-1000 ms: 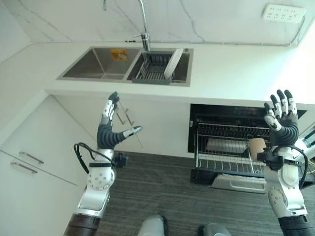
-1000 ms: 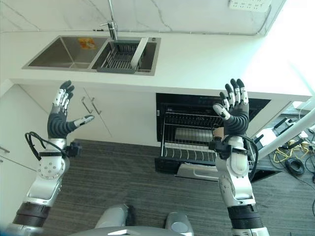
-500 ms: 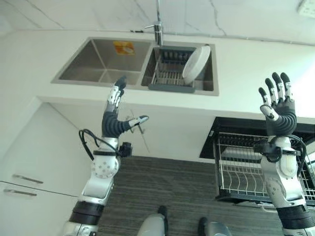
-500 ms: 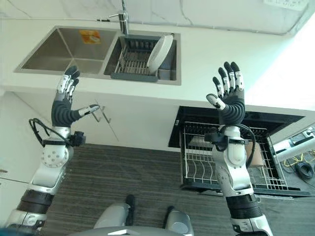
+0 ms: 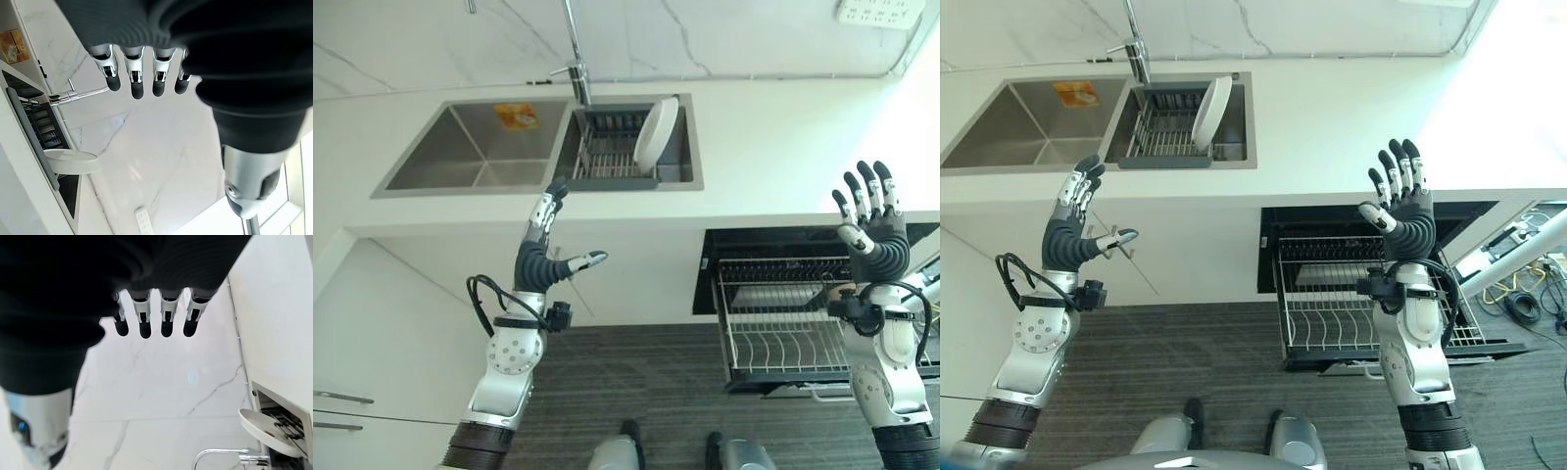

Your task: Place the dishes in the dishwasher.

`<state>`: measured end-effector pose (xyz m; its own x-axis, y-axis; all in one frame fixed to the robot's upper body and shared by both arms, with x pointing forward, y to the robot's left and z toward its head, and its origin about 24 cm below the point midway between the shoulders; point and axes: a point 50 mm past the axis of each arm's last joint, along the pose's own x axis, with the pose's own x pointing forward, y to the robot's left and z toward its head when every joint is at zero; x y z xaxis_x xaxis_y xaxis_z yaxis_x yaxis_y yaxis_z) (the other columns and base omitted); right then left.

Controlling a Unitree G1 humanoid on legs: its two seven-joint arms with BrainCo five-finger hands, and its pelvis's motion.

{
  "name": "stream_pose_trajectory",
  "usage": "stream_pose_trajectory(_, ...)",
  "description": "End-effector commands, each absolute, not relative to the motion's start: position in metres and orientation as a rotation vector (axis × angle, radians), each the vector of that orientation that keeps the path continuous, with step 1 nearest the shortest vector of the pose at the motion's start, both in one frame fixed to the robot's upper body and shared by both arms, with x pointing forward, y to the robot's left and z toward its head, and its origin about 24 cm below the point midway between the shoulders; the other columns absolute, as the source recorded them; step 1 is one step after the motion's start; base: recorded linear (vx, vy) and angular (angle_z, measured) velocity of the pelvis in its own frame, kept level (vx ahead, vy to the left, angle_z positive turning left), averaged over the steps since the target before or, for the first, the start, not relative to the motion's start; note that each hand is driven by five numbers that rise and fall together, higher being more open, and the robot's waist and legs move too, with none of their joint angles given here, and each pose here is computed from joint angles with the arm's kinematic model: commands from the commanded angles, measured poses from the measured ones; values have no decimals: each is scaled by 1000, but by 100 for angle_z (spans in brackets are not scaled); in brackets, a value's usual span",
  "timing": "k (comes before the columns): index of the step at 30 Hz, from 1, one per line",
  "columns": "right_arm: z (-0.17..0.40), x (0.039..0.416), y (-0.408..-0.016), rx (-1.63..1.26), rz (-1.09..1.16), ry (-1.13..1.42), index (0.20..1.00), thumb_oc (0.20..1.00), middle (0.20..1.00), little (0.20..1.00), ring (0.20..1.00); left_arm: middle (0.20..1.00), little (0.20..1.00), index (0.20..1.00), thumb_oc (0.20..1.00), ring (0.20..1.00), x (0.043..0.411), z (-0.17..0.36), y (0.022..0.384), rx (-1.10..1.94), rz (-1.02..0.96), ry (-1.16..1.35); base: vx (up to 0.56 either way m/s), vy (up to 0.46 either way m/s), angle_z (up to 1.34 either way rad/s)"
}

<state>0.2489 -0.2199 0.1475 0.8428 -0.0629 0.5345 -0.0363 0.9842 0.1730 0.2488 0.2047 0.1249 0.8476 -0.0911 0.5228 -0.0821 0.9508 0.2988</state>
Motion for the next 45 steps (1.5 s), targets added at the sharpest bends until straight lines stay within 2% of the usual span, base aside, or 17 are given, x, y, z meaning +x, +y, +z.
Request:
stream_pose_trajectory(1, 160, 240, -220, 214, -12, -662, 1000, 1000, 1000, 1000, 1000, 1000, 1000, 1000, 1000, 1000, 245, 128, 199, 249, -82, -544, -12, -40, 3)
stream_pose_trajectory(4, 160, 239, -220, 212, -29, -665, 1000, 1000, 1000, 1000, 1000, 1000, 1000, 1000, 1000, 1000, 242, 115, 199, 225, -103, -468, -10, -37, 10)
stream_pose_trajectory(7, 160, 237, -222, 219, -47, -672, 1000, 1000, 1000, 1000, 1000, 1000, 1000, 1000, 1000, 1000, 233, 80, 197, 232, -145, -297, -31, -56, 11)
stream_pose_trajectory(10, 160, 237, -221, 222, -47, -686, 1000, 1000, 1000, 1000, 1000, 1000, 1000, 1000, 1000, 1000, 214, 23, 200, 151, -107, -36, -34, -58, 7)
stream_pose_trajectory(17, 163, 236, -222, 218, -62, -710, 1000, 1000, 1000, 1000, 1000, 1000, 1000, 1000, 1000, 1000, 188, -24, 198, 90, -67, 162, -21, -30, 10)
stream_pose_trajectory(21, 166, 236, -222, 217, -64, -716, 1000, 1000, 1000, 1000, 1000, 1000, 1000, 1000, 1000, 1000, 155, -76, 192, -30, -63, 477, -17, -12, 1)
stream_pose_trajectory(26, 171, 240, -221, 217, -57, -714, 1000, 1000, 1000, 1000, 1000, 1000, 1000, 1000, 1000, 1000, 116, -116, 192, -132, 1, 732, -7, -3, 4)
stream_pose_trajectory(36, 170, 242, -213, 226, -5, -688, 1000, 1000, 1000, 1000, 1000, 1000, 1000, 1000, 1000, 1000, 104, -135, 193, -193, 137, 817, 0, 0, 0)
stream_pose_trajectory(37, 133, 260, -211, 259, 55, -472, 1000, 1000, 1000, 1000, 1000, 1000, 1000, 1000, 1000, 1000, 40, -175, 205, -236, 143, 1346, 0, 0, 0)
stream_pose_trajectory(45, 138, 255, -217, 239, 30, -511, 1000, 1000, 1000, 1000, 1000, 1000, 1000, 1000, 1000, 1000, 53, -173, 205, -237, 153, 1297, 29, -66, -6)
